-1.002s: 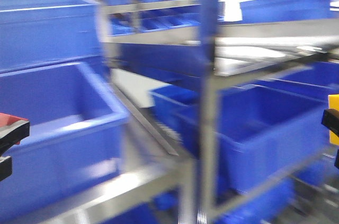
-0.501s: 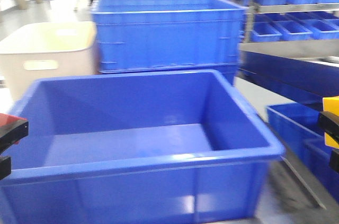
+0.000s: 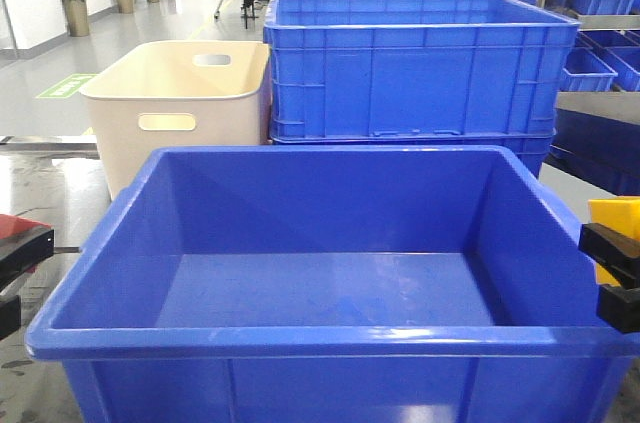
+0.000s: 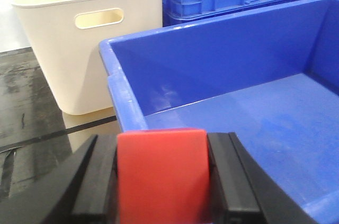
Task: Pick red and yellow blocks into blue bin
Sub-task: 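Extend both grippers with blocks over the blue bin, then open both grippers to drop the blocks into the bin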
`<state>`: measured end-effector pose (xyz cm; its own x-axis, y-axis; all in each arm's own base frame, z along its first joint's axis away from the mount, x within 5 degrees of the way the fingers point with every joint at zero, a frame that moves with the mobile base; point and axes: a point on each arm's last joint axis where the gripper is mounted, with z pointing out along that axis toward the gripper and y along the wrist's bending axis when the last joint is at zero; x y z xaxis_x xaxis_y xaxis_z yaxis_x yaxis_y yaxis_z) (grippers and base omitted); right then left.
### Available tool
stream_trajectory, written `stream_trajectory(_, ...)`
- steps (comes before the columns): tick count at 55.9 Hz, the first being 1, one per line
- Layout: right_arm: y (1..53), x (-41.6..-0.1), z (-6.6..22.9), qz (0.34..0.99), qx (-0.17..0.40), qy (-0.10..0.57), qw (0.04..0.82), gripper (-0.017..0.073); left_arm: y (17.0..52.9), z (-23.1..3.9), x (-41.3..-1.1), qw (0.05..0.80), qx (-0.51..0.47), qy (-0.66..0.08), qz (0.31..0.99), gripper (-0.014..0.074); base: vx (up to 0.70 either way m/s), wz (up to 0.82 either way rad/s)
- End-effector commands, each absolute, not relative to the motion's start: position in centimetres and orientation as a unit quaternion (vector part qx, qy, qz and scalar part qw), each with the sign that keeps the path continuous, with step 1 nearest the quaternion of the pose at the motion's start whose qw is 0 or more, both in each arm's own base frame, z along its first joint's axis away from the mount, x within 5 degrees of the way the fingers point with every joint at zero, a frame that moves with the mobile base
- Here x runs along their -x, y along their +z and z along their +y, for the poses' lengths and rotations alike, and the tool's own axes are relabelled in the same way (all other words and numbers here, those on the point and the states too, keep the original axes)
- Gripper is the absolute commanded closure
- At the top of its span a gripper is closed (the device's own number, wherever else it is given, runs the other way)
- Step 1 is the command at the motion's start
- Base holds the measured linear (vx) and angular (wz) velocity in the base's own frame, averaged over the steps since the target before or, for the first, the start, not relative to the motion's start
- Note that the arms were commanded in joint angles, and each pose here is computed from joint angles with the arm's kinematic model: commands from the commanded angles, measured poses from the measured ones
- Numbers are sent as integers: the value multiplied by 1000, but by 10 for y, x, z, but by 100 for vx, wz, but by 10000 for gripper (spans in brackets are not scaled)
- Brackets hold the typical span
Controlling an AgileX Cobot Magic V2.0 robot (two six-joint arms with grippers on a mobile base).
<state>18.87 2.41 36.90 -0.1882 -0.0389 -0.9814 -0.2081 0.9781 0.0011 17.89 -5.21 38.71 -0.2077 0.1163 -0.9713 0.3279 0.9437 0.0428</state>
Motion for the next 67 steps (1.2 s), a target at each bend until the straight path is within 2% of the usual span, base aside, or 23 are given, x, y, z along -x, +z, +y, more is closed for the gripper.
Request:
stream_trajectory(1,385,-189,20,741,63,52,666,570,406,-50,-177,659,-124,-92,736,592,2,7)
stream_trajectory(26,385,-189,20,741,61,54,667,570,406,-50,-177,659,-124,-92,736,592,0,1)
stream_trajectory(33,385,-190,20,742,37,81,664,570,408,-50,-178,668,-114,-101,729,592,0,0)
stream_trajectory(38,387,-199,25,752,72,76,651,570,413,-54,-190,673,-84,-131,723,592,0,0)
stream_trajectory(42,390,-212,38,760,120,82,634,570,415,-63,-207,654,-83,-153,736,592,0,0)
stream_trajectory(47,396,-235,57,758,167,92,624,568,415,-85,-232,630,-138,-152,749,592,0,0)
stream_trajectory(56,404,-273,80,755,191,106,619,550,416,-124,-275,619,-213,-140,743,585,0,0)
stream_trajectory(62,406,-291,86,759,199,112,610,475,419,-138,-292,619,-219,-146,740,539,0,0)
stream_trajectory(67,406,-296,88,763,206,118,602,356,418,-146,-301,614,-225,-150,741,447,0,0)
